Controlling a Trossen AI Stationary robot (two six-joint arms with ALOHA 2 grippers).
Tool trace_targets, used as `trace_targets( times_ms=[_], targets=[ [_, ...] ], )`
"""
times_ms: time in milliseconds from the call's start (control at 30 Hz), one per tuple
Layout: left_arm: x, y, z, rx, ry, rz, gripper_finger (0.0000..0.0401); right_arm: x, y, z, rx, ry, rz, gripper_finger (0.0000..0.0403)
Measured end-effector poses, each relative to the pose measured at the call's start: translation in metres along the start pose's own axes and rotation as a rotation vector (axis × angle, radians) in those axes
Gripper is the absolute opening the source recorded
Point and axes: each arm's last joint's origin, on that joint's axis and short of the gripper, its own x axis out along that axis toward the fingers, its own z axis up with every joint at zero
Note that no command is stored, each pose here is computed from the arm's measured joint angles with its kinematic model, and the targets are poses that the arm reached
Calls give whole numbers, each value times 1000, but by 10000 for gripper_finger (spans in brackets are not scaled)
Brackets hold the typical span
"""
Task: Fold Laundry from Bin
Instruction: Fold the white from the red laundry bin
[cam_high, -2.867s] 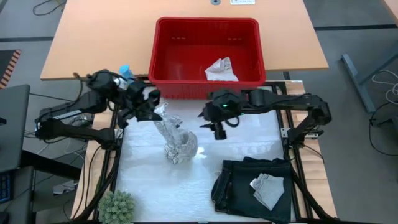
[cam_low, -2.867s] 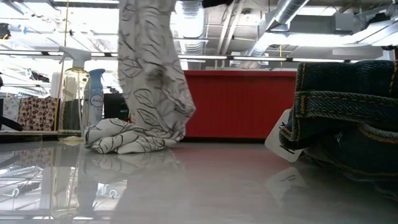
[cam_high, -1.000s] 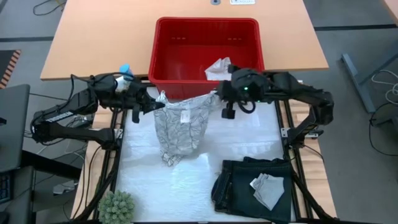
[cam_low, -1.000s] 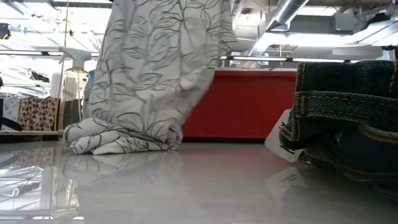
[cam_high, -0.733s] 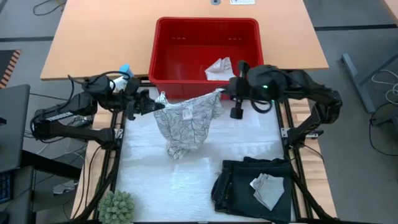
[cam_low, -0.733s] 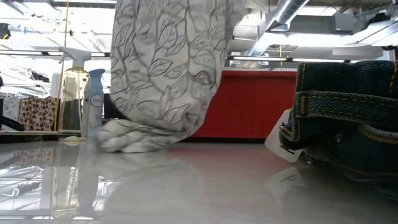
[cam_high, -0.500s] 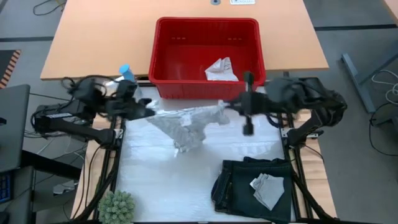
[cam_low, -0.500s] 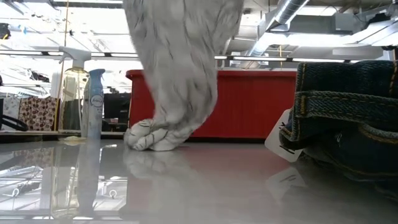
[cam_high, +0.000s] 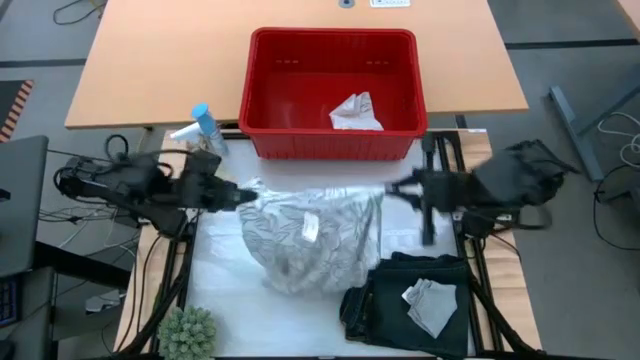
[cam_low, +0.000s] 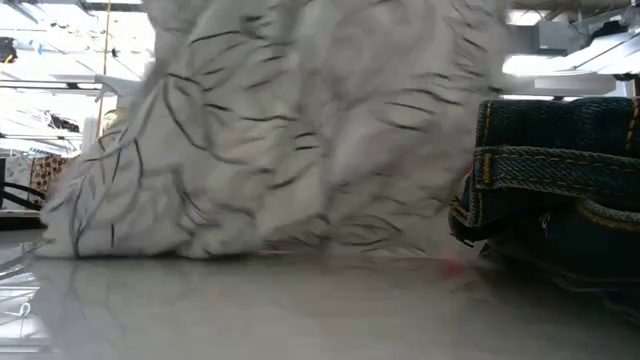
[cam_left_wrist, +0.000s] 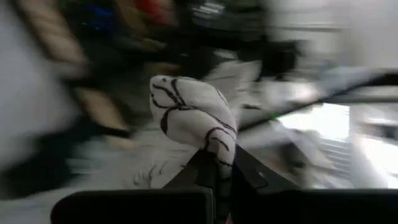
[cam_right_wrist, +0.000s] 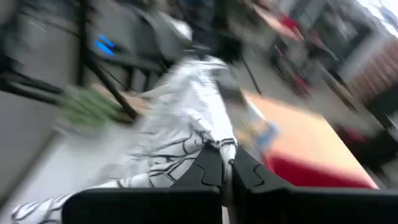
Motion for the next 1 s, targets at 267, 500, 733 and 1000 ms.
trace_targets(
  times_ms=[267, 500, 733, 1000],
  targets=[
    [-10, 66, 12, 293, 13, 629, 0, 76, -33, -58, 121, 538, -115, 21],
    [-19, 120, 5, 418, 152, 1006, 0, 189, -47, -112, 23, 757, 84, 21],
    [-35, 159, -6, 454, 234, 1263, 0, 271, -66, -171, -49, 868, 120, 21],
    [-42, 175, -18, 604, 534, 1263, 66, 295, -76, -196, -104, 904, 142, 21]
  ],
)
